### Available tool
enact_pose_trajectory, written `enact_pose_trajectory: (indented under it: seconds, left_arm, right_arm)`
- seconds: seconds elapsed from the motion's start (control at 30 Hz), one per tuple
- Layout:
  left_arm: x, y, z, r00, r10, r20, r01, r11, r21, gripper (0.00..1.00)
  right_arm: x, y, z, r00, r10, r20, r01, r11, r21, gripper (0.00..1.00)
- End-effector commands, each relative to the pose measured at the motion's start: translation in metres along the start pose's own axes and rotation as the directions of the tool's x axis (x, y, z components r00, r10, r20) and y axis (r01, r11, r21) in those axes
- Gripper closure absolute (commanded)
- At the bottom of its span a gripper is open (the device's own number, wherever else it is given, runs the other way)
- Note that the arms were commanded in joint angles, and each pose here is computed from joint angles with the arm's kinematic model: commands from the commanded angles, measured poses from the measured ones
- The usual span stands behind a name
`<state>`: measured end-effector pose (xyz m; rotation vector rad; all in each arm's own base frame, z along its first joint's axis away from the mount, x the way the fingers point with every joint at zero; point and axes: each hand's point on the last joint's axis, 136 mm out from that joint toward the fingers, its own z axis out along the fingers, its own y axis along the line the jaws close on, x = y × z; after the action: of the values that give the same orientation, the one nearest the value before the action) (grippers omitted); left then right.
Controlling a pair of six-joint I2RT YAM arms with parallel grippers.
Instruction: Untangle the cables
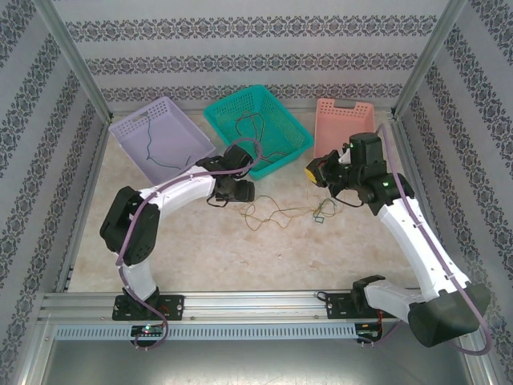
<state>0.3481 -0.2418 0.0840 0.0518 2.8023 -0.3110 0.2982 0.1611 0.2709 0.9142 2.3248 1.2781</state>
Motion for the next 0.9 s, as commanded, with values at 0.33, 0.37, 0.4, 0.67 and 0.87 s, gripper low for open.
enact_pose_trajectory:
  seconds: [0.33, 0.37, 0.4, 0.67, 0.87]
  left_arm:
    - [-0.026, -0.006, -0.081, 0.963, -0.136, 0.235, 0.140, 0.990, 0.001, 0.32]
    - [-0.027, -0.007, -0.086, 0.960, -0.138, 0.242, 0.141, 0.990, 0.005, 0.32]
    - [-0.028, -0.006, -0.092, 0.958, -0.143, 0.249, 0.146, 0.989, 0.007, 0.31]
    - [-0.025, -0.022, -0.109, 0.936, -0.278, 0.217, 0.253, 0.958, 0.137, 0.30]
    - [-0.029, -0.056, -0.130, 0.927, -0.287, 0.243, 0.202, 0.925, 0.321, 0.34]
  right_arm:
    - [0.008, 0.182, -0.116, 0.902, -0.357, 0.243, 0.426, 0.831, -0.358, 1.00]
    - [0.010, 0.191, -0.120, 0.897, -0.368, 0.244, 0.438, 0.816, -0.377, 1.00]
    - [0.015, 0.203, -0.125, 0.891, -0.383, 0.244, 0.452, 0.795, -0.404, 1.00]
    - [0.051, 0.278, -0.160, 0.839, -0.464, 0.284, 0.538, 0.628, -0.563, 1.00]
    - [0.057, 0.301, -0.172, 0.827, -0.467, 0.313, 0.554, 0.582, -0.595, 1.00]
